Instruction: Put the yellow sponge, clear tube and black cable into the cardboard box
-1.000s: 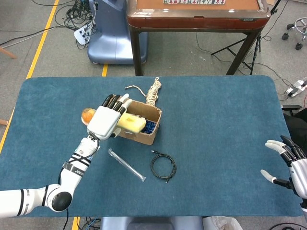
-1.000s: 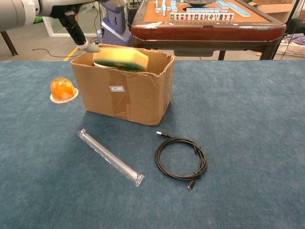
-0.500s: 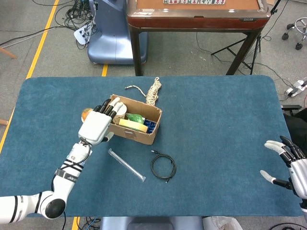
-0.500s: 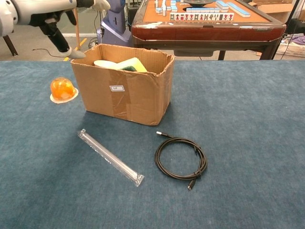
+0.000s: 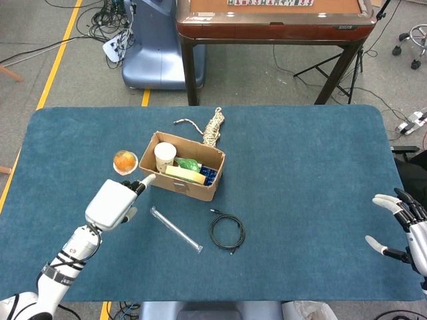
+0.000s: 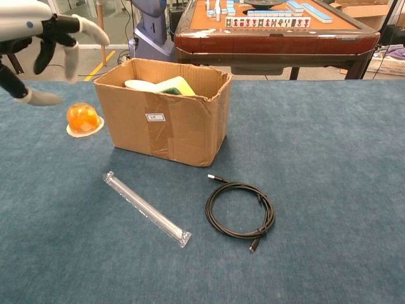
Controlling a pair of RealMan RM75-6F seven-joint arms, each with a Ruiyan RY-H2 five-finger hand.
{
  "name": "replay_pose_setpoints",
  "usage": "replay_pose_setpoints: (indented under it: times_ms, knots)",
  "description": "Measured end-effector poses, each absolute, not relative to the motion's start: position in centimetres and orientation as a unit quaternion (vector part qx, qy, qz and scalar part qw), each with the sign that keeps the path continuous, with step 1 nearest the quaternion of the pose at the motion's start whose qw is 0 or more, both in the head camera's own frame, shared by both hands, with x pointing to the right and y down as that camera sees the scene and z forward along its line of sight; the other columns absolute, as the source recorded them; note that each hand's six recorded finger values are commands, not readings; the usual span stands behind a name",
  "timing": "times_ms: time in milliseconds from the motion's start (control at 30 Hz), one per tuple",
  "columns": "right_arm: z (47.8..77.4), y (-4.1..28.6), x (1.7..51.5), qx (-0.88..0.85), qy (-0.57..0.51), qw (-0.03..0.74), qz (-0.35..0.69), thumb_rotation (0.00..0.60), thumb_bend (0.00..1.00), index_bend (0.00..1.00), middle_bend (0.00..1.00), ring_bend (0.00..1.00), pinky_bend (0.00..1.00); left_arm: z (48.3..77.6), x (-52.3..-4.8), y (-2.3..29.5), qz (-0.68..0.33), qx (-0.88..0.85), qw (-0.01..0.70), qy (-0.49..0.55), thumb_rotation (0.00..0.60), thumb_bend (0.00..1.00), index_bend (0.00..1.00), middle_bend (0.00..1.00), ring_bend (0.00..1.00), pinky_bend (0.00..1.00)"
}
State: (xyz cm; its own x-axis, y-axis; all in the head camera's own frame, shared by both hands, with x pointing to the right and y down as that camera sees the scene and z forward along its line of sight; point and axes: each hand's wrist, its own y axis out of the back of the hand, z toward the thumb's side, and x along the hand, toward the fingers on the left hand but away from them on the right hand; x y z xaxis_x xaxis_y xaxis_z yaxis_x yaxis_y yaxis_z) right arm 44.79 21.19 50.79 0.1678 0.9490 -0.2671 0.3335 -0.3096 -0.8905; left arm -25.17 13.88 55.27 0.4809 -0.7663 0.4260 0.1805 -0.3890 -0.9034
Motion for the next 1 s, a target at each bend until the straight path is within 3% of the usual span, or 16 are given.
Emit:
replay_pose_setpoints:
  times_ms: [133,367,767,1000]
  knots:
    - [50.8,21.2,44.9,-0.677,-0.472,0.351,0.442,0.600,0.13,0.27,0.25,0.09,0.19,55.3,-25.4,15.6,-0.452,-0.687,0.539,0.182,0.600,0.22,0.39,0.80,0.80,1.00]
    - [50.3,21.2,45.2,-0.674,-0.477,0.353,0.441,0.600,0.13,0.27,0.25,0.09,0.19,58.0,-25.4,17.8,-0.468,-0.684,0.544,0.131,0.600,0.22,0.41,1.00,0.97,1.00]
    - [48.9,21.2,46.3,-0.660,-0.501,0.355,0.432,0.600,0.13,0.27,0.25,0.09,0.19,64.3,-23.8,19.7,-0.440,-0.714,0.539,0.081,0.600,0.22,0.43,1.00,1.00,1.00]
    - [47.9,21.2,47.4,-0.650,-0.516,0.349,0.435,0.600,0.13,0.27,0.25,0.09,0.19,66.6,-22.0,20.1,-0.441,-0.725,0.525,0.055,0.600,0.22,0.43,1.00,1.00,1.00]
